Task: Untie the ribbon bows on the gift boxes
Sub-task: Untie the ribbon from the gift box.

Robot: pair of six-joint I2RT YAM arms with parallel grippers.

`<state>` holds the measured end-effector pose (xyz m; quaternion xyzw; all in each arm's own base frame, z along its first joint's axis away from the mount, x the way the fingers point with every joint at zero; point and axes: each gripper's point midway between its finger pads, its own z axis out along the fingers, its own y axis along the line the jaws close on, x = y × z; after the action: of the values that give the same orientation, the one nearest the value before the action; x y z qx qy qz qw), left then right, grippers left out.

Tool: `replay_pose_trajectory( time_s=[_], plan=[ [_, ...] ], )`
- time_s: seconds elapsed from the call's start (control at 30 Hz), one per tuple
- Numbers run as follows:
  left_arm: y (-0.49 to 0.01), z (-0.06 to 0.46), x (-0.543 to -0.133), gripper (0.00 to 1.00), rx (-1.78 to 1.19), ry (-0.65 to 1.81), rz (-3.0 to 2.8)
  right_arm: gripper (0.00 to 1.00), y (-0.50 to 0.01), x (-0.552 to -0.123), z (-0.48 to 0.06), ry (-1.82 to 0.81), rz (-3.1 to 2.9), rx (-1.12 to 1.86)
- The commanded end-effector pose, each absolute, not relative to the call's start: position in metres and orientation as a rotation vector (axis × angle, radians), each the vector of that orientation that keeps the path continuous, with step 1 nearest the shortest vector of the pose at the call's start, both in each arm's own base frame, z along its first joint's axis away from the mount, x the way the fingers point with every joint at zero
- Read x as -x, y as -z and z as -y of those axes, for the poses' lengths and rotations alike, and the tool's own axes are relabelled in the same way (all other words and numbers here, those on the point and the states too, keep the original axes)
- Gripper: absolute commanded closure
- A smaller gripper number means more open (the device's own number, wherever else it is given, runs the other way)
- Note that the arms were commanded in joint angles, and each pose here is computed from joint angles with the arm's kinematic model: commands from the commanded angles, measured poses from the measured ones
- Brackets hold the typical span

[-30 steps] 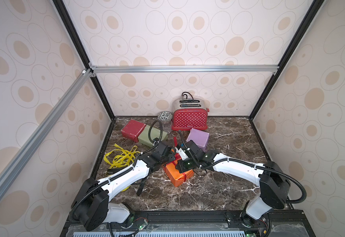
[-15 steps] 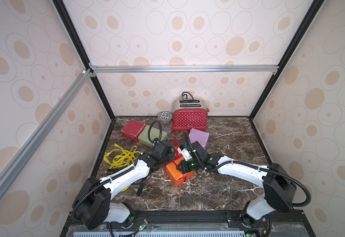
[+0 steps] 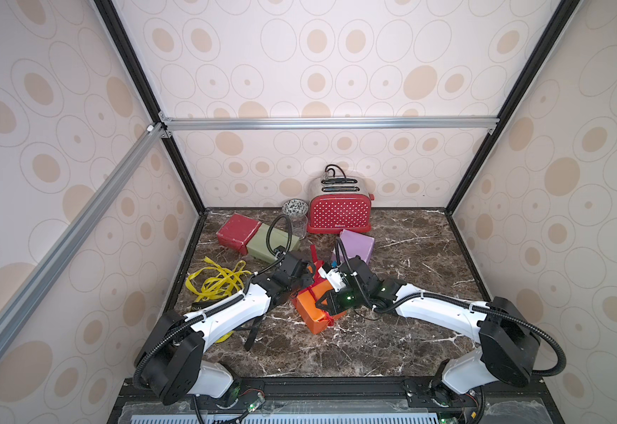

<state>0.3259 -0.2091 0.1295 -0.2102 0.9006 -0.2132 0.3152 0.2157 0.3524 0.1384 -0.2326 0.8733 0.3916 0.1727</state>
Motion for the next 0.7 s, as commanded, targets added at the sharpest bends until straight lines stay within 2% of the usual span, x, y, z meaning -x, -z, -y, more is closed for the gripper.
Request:
replay_pose_trajectory(
  time_s=[0.0,0.1,0.67],
  plan=[
    [-0.125,0.197,-0.329,0.96,0.567,0.475,-2.379,1.00,-0.139,-0.206,-0.347,-1.120,-2.480,0.701],
    [-0.129,0.194,-0.331,1.00,0.573,0.474,-2.364,1.00,-0.138,-0.205,-0.342,-1.103,-2.486,0.696],
    [-0.146,0.161,-0.351,1.00,0.612,0.438,-2.311,1.00,-0.112,-0.183,-0.285,-0.887,-2.599,0.662]
  ],
)
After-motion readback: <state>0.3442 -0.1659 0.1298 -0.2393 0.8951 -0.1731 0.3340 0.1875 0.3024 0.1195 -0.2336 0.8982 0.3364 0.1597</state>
